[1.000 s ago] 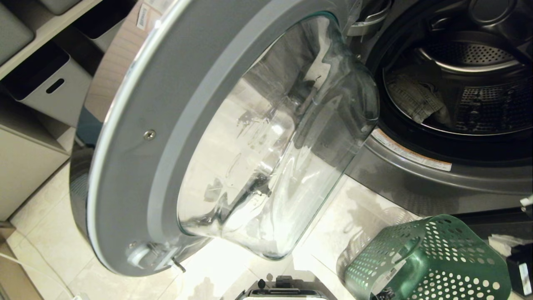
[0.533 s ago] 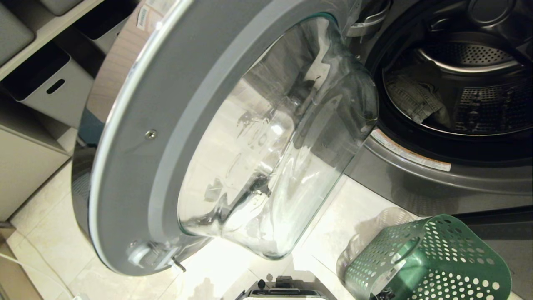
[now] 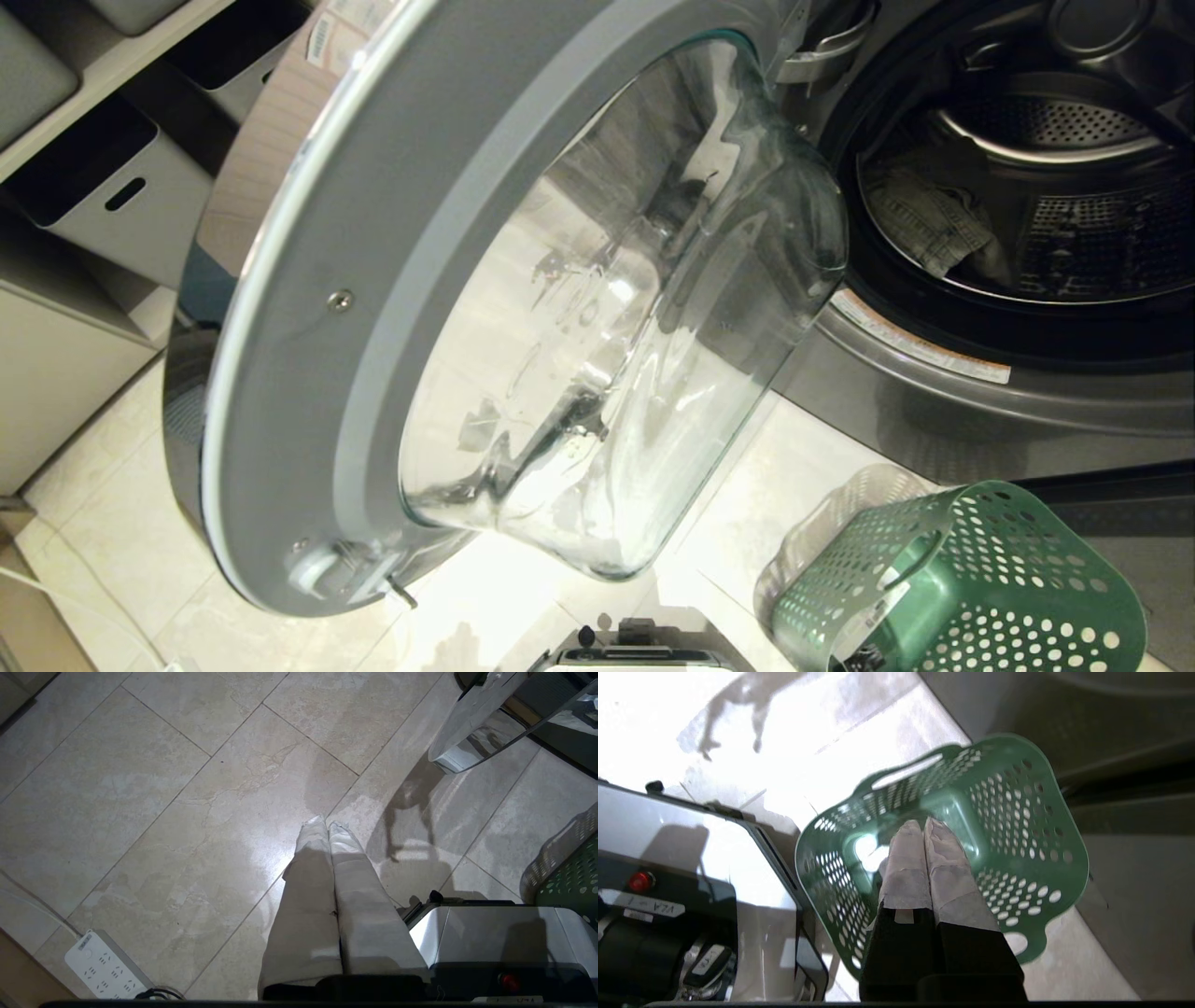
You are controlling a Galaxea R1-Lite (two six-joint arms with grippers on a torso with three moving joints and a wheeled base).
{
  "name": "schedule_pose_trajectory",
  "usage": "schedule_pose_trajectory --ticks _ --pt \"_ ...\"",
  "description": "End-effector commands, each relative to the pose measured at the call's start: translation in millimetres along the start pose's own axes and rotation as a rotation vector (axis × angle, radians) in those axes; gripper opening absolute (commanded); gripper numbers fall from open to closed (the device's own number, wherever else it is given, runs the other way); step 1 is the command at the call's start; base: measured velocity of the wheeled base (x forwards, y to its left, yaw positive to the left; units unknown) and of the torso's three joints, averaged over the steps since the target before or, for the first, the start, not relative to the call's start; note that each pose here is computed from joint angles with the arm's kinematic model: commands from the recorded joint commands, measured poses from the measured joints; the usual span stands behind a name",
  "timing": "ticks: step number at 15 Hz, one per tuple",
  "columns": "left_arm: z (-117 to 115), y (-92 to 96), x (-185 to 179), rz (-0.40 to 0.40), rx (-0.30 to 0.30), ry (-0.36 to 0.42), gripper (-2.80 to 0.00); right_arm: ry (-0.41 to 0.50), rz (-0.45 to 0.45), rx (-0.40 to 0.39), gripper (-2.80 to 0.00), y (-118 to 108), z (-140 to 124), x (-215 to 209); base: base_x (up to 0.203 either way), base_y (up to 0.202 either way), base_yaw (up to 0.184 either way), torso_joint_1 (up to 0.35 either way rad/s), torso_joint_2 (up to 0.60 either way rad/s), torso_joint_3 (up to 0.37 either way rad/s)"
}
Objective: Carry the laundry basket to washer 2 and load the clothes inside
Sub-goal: Close the washing machine door with the left hand
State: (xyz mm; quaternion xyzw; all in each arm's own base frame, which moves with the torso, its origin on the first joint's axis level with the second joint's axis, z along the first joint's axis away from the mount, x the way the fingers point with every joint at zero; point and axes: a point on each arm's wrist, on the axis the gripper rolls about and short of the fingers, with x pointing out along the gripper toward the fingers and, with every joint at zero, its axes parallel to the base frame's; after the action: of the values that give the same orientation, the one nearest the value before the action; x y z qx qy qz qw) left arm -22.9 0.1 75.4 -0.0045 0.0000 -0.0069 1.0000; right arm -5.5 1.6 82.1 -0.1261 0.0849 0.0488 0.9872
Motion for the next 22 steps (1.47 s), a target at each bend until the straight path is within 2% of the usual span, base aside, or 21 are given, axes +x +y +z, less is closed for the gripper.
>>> schedule_pose_trajectory --ticks 1,3,4,7,12,16,22 --pt "0.1 0.0 0.1 0.0 0.0 0.0 -2.8 -0.086 -0.014 -0.009 -2.8 1.0 -2.1 -6.8 0.0 0.0 0.0 0.0 0.0 0.0" --pt "0.0 0.0 0.1 0.0 0.0 0.001 -2.8 -0.19 -0.045 -0.015 -2.8 2.5 -5.3 -15.1 0.0 0.0 0.0 0.0 0.0 0.0" --pt "0.0 0.0 0.1 0.0 0.0 0.001 -2.8 -0.21 -0.053 -0.012 -2.8 2.8 -6.0 -16.6 0.0 0.0 0.0 0.0 0.0 0.0" --pt "0.1 0.0 0.1 0.0 0.0 0.0 -2.8 -0.17 -0.046 0.045 -2.8 3.4 -8.9 -16.0 0.0 0.0 0.0 0.0 0.0 0.0" --pt "0.1 0.0 0.1 0.0 0.0 0.0 -2.8 -0.17 -0.043 0.049 -2.8 3.5 -9.2 -15.9 0.0 0.0 0.0 0.0 0.0 0.0" --pt "-0.1 0.0 0.1 0.0 0.0 0.002 -2.8 -0.168 -0.043 0.13 -2.8 3.4 -9.7 -15.6 0.0 0.0 0.0 0.0 0.0 0.0" --pt "0.1 0.0 0.1 0.0 0.0 0.0 -2.8 -0.168 -0.046 0.13 -2.8 3.4 -9.7 -15.6 0.0 0.0 0.0 0.0 0.0 0.0"
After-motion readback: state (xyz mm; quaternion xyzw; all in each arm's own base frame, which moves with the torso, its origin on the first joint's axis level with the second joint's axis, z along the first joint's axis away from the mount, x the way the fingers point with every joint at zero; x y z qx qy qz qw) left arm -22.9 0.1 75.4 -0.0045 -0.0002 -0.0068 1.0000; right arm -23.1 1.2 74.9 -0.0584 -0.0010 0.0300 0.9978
